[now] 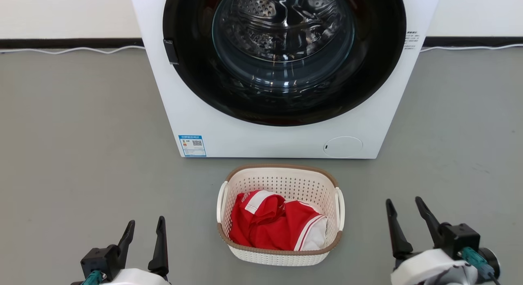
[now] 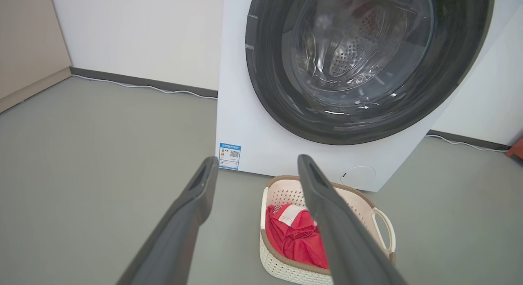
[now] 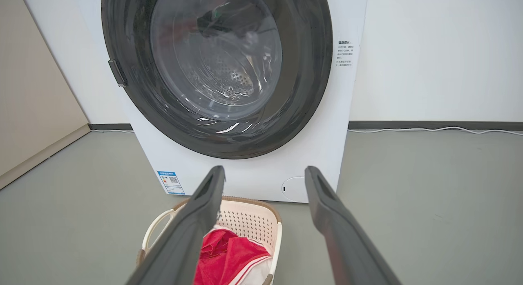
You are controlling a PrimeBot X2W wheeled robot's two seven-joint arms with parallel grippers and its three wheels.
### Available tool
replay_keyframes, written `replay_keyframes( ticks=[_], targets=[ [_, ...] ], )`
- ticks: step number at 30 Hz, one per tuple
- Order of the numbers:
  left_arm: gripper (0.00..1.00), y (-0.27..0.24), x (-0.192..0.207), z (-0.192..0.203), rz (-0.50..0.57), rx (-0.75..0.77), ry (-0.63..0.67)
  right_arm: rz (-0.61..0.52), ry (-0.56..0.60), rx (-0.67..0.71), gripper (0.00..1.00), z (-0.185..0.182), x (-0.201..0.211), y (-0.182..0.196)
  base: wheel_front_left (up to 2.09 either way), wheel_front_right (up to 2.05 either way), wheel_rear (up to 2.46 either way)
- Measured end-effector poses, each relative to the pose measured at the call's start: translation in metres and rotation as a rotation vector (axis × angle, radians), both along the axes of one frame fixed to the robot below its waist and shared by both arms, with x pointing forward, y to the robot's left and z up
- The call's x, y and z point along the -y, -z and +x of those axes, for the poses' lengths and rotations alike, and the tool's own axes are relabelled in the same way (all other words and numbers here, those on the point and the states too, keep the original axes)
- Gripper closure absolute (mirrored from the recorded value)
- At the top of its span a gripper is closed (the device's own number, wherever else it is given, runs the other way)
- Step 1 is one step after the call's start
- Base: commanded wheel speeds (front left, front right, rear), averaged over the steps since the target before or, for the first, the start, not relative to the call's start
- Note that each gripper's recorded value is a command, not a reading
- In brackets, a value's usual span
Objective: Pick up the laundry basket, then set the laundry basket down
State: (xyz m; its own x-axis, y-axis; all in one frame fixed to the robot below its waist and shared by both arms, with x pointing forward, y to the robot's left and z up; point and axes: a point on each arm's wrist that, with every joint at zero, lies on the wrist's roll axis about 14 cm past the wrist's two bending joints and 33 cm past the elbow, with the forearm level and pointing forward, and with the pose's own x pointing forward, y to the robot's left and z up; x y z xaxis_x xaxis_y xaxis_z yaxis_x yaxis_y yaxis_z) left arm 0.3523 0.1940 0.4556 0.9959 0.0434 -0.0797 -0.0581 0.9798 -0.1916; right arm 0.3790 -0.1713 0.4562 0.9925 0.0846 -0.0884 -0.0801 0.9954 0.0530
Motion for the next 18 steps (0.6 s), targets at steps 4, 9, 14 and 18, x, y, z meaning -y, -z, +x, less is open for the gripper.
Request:
replay_keyframes(
  ticks=[4,9,14,18],
  targets=[
    [1.00,0.003,0.001,-0.004,-0.006,-0.009,-0.002,0.002,0.026,-0.018,1.00,-0.008,0.008,0.006,0.00,0.00,0.00],
    [1.00,0.032,0.003,-0.020,-0.019,-0.103,-0.006,0.008,0.030,-0.118,1.00,-0.028,0.008,0.037,0.00,0.00,0.00],
    [1.00,0.045,0.002,-0.029,-0.049,-0.152,-0.018,0.041,0.048,-0.170,1.00,-0.039,0.009,0.051,0.00,0.00,0.00],
    [1.00,0.045,0.001,-0.029,-0.093,-0.157,-0.033,0.089,0.069,-0.170,1.00,-0.038,0.011,0.049,0.00,0.00,0.00]
  ],
)
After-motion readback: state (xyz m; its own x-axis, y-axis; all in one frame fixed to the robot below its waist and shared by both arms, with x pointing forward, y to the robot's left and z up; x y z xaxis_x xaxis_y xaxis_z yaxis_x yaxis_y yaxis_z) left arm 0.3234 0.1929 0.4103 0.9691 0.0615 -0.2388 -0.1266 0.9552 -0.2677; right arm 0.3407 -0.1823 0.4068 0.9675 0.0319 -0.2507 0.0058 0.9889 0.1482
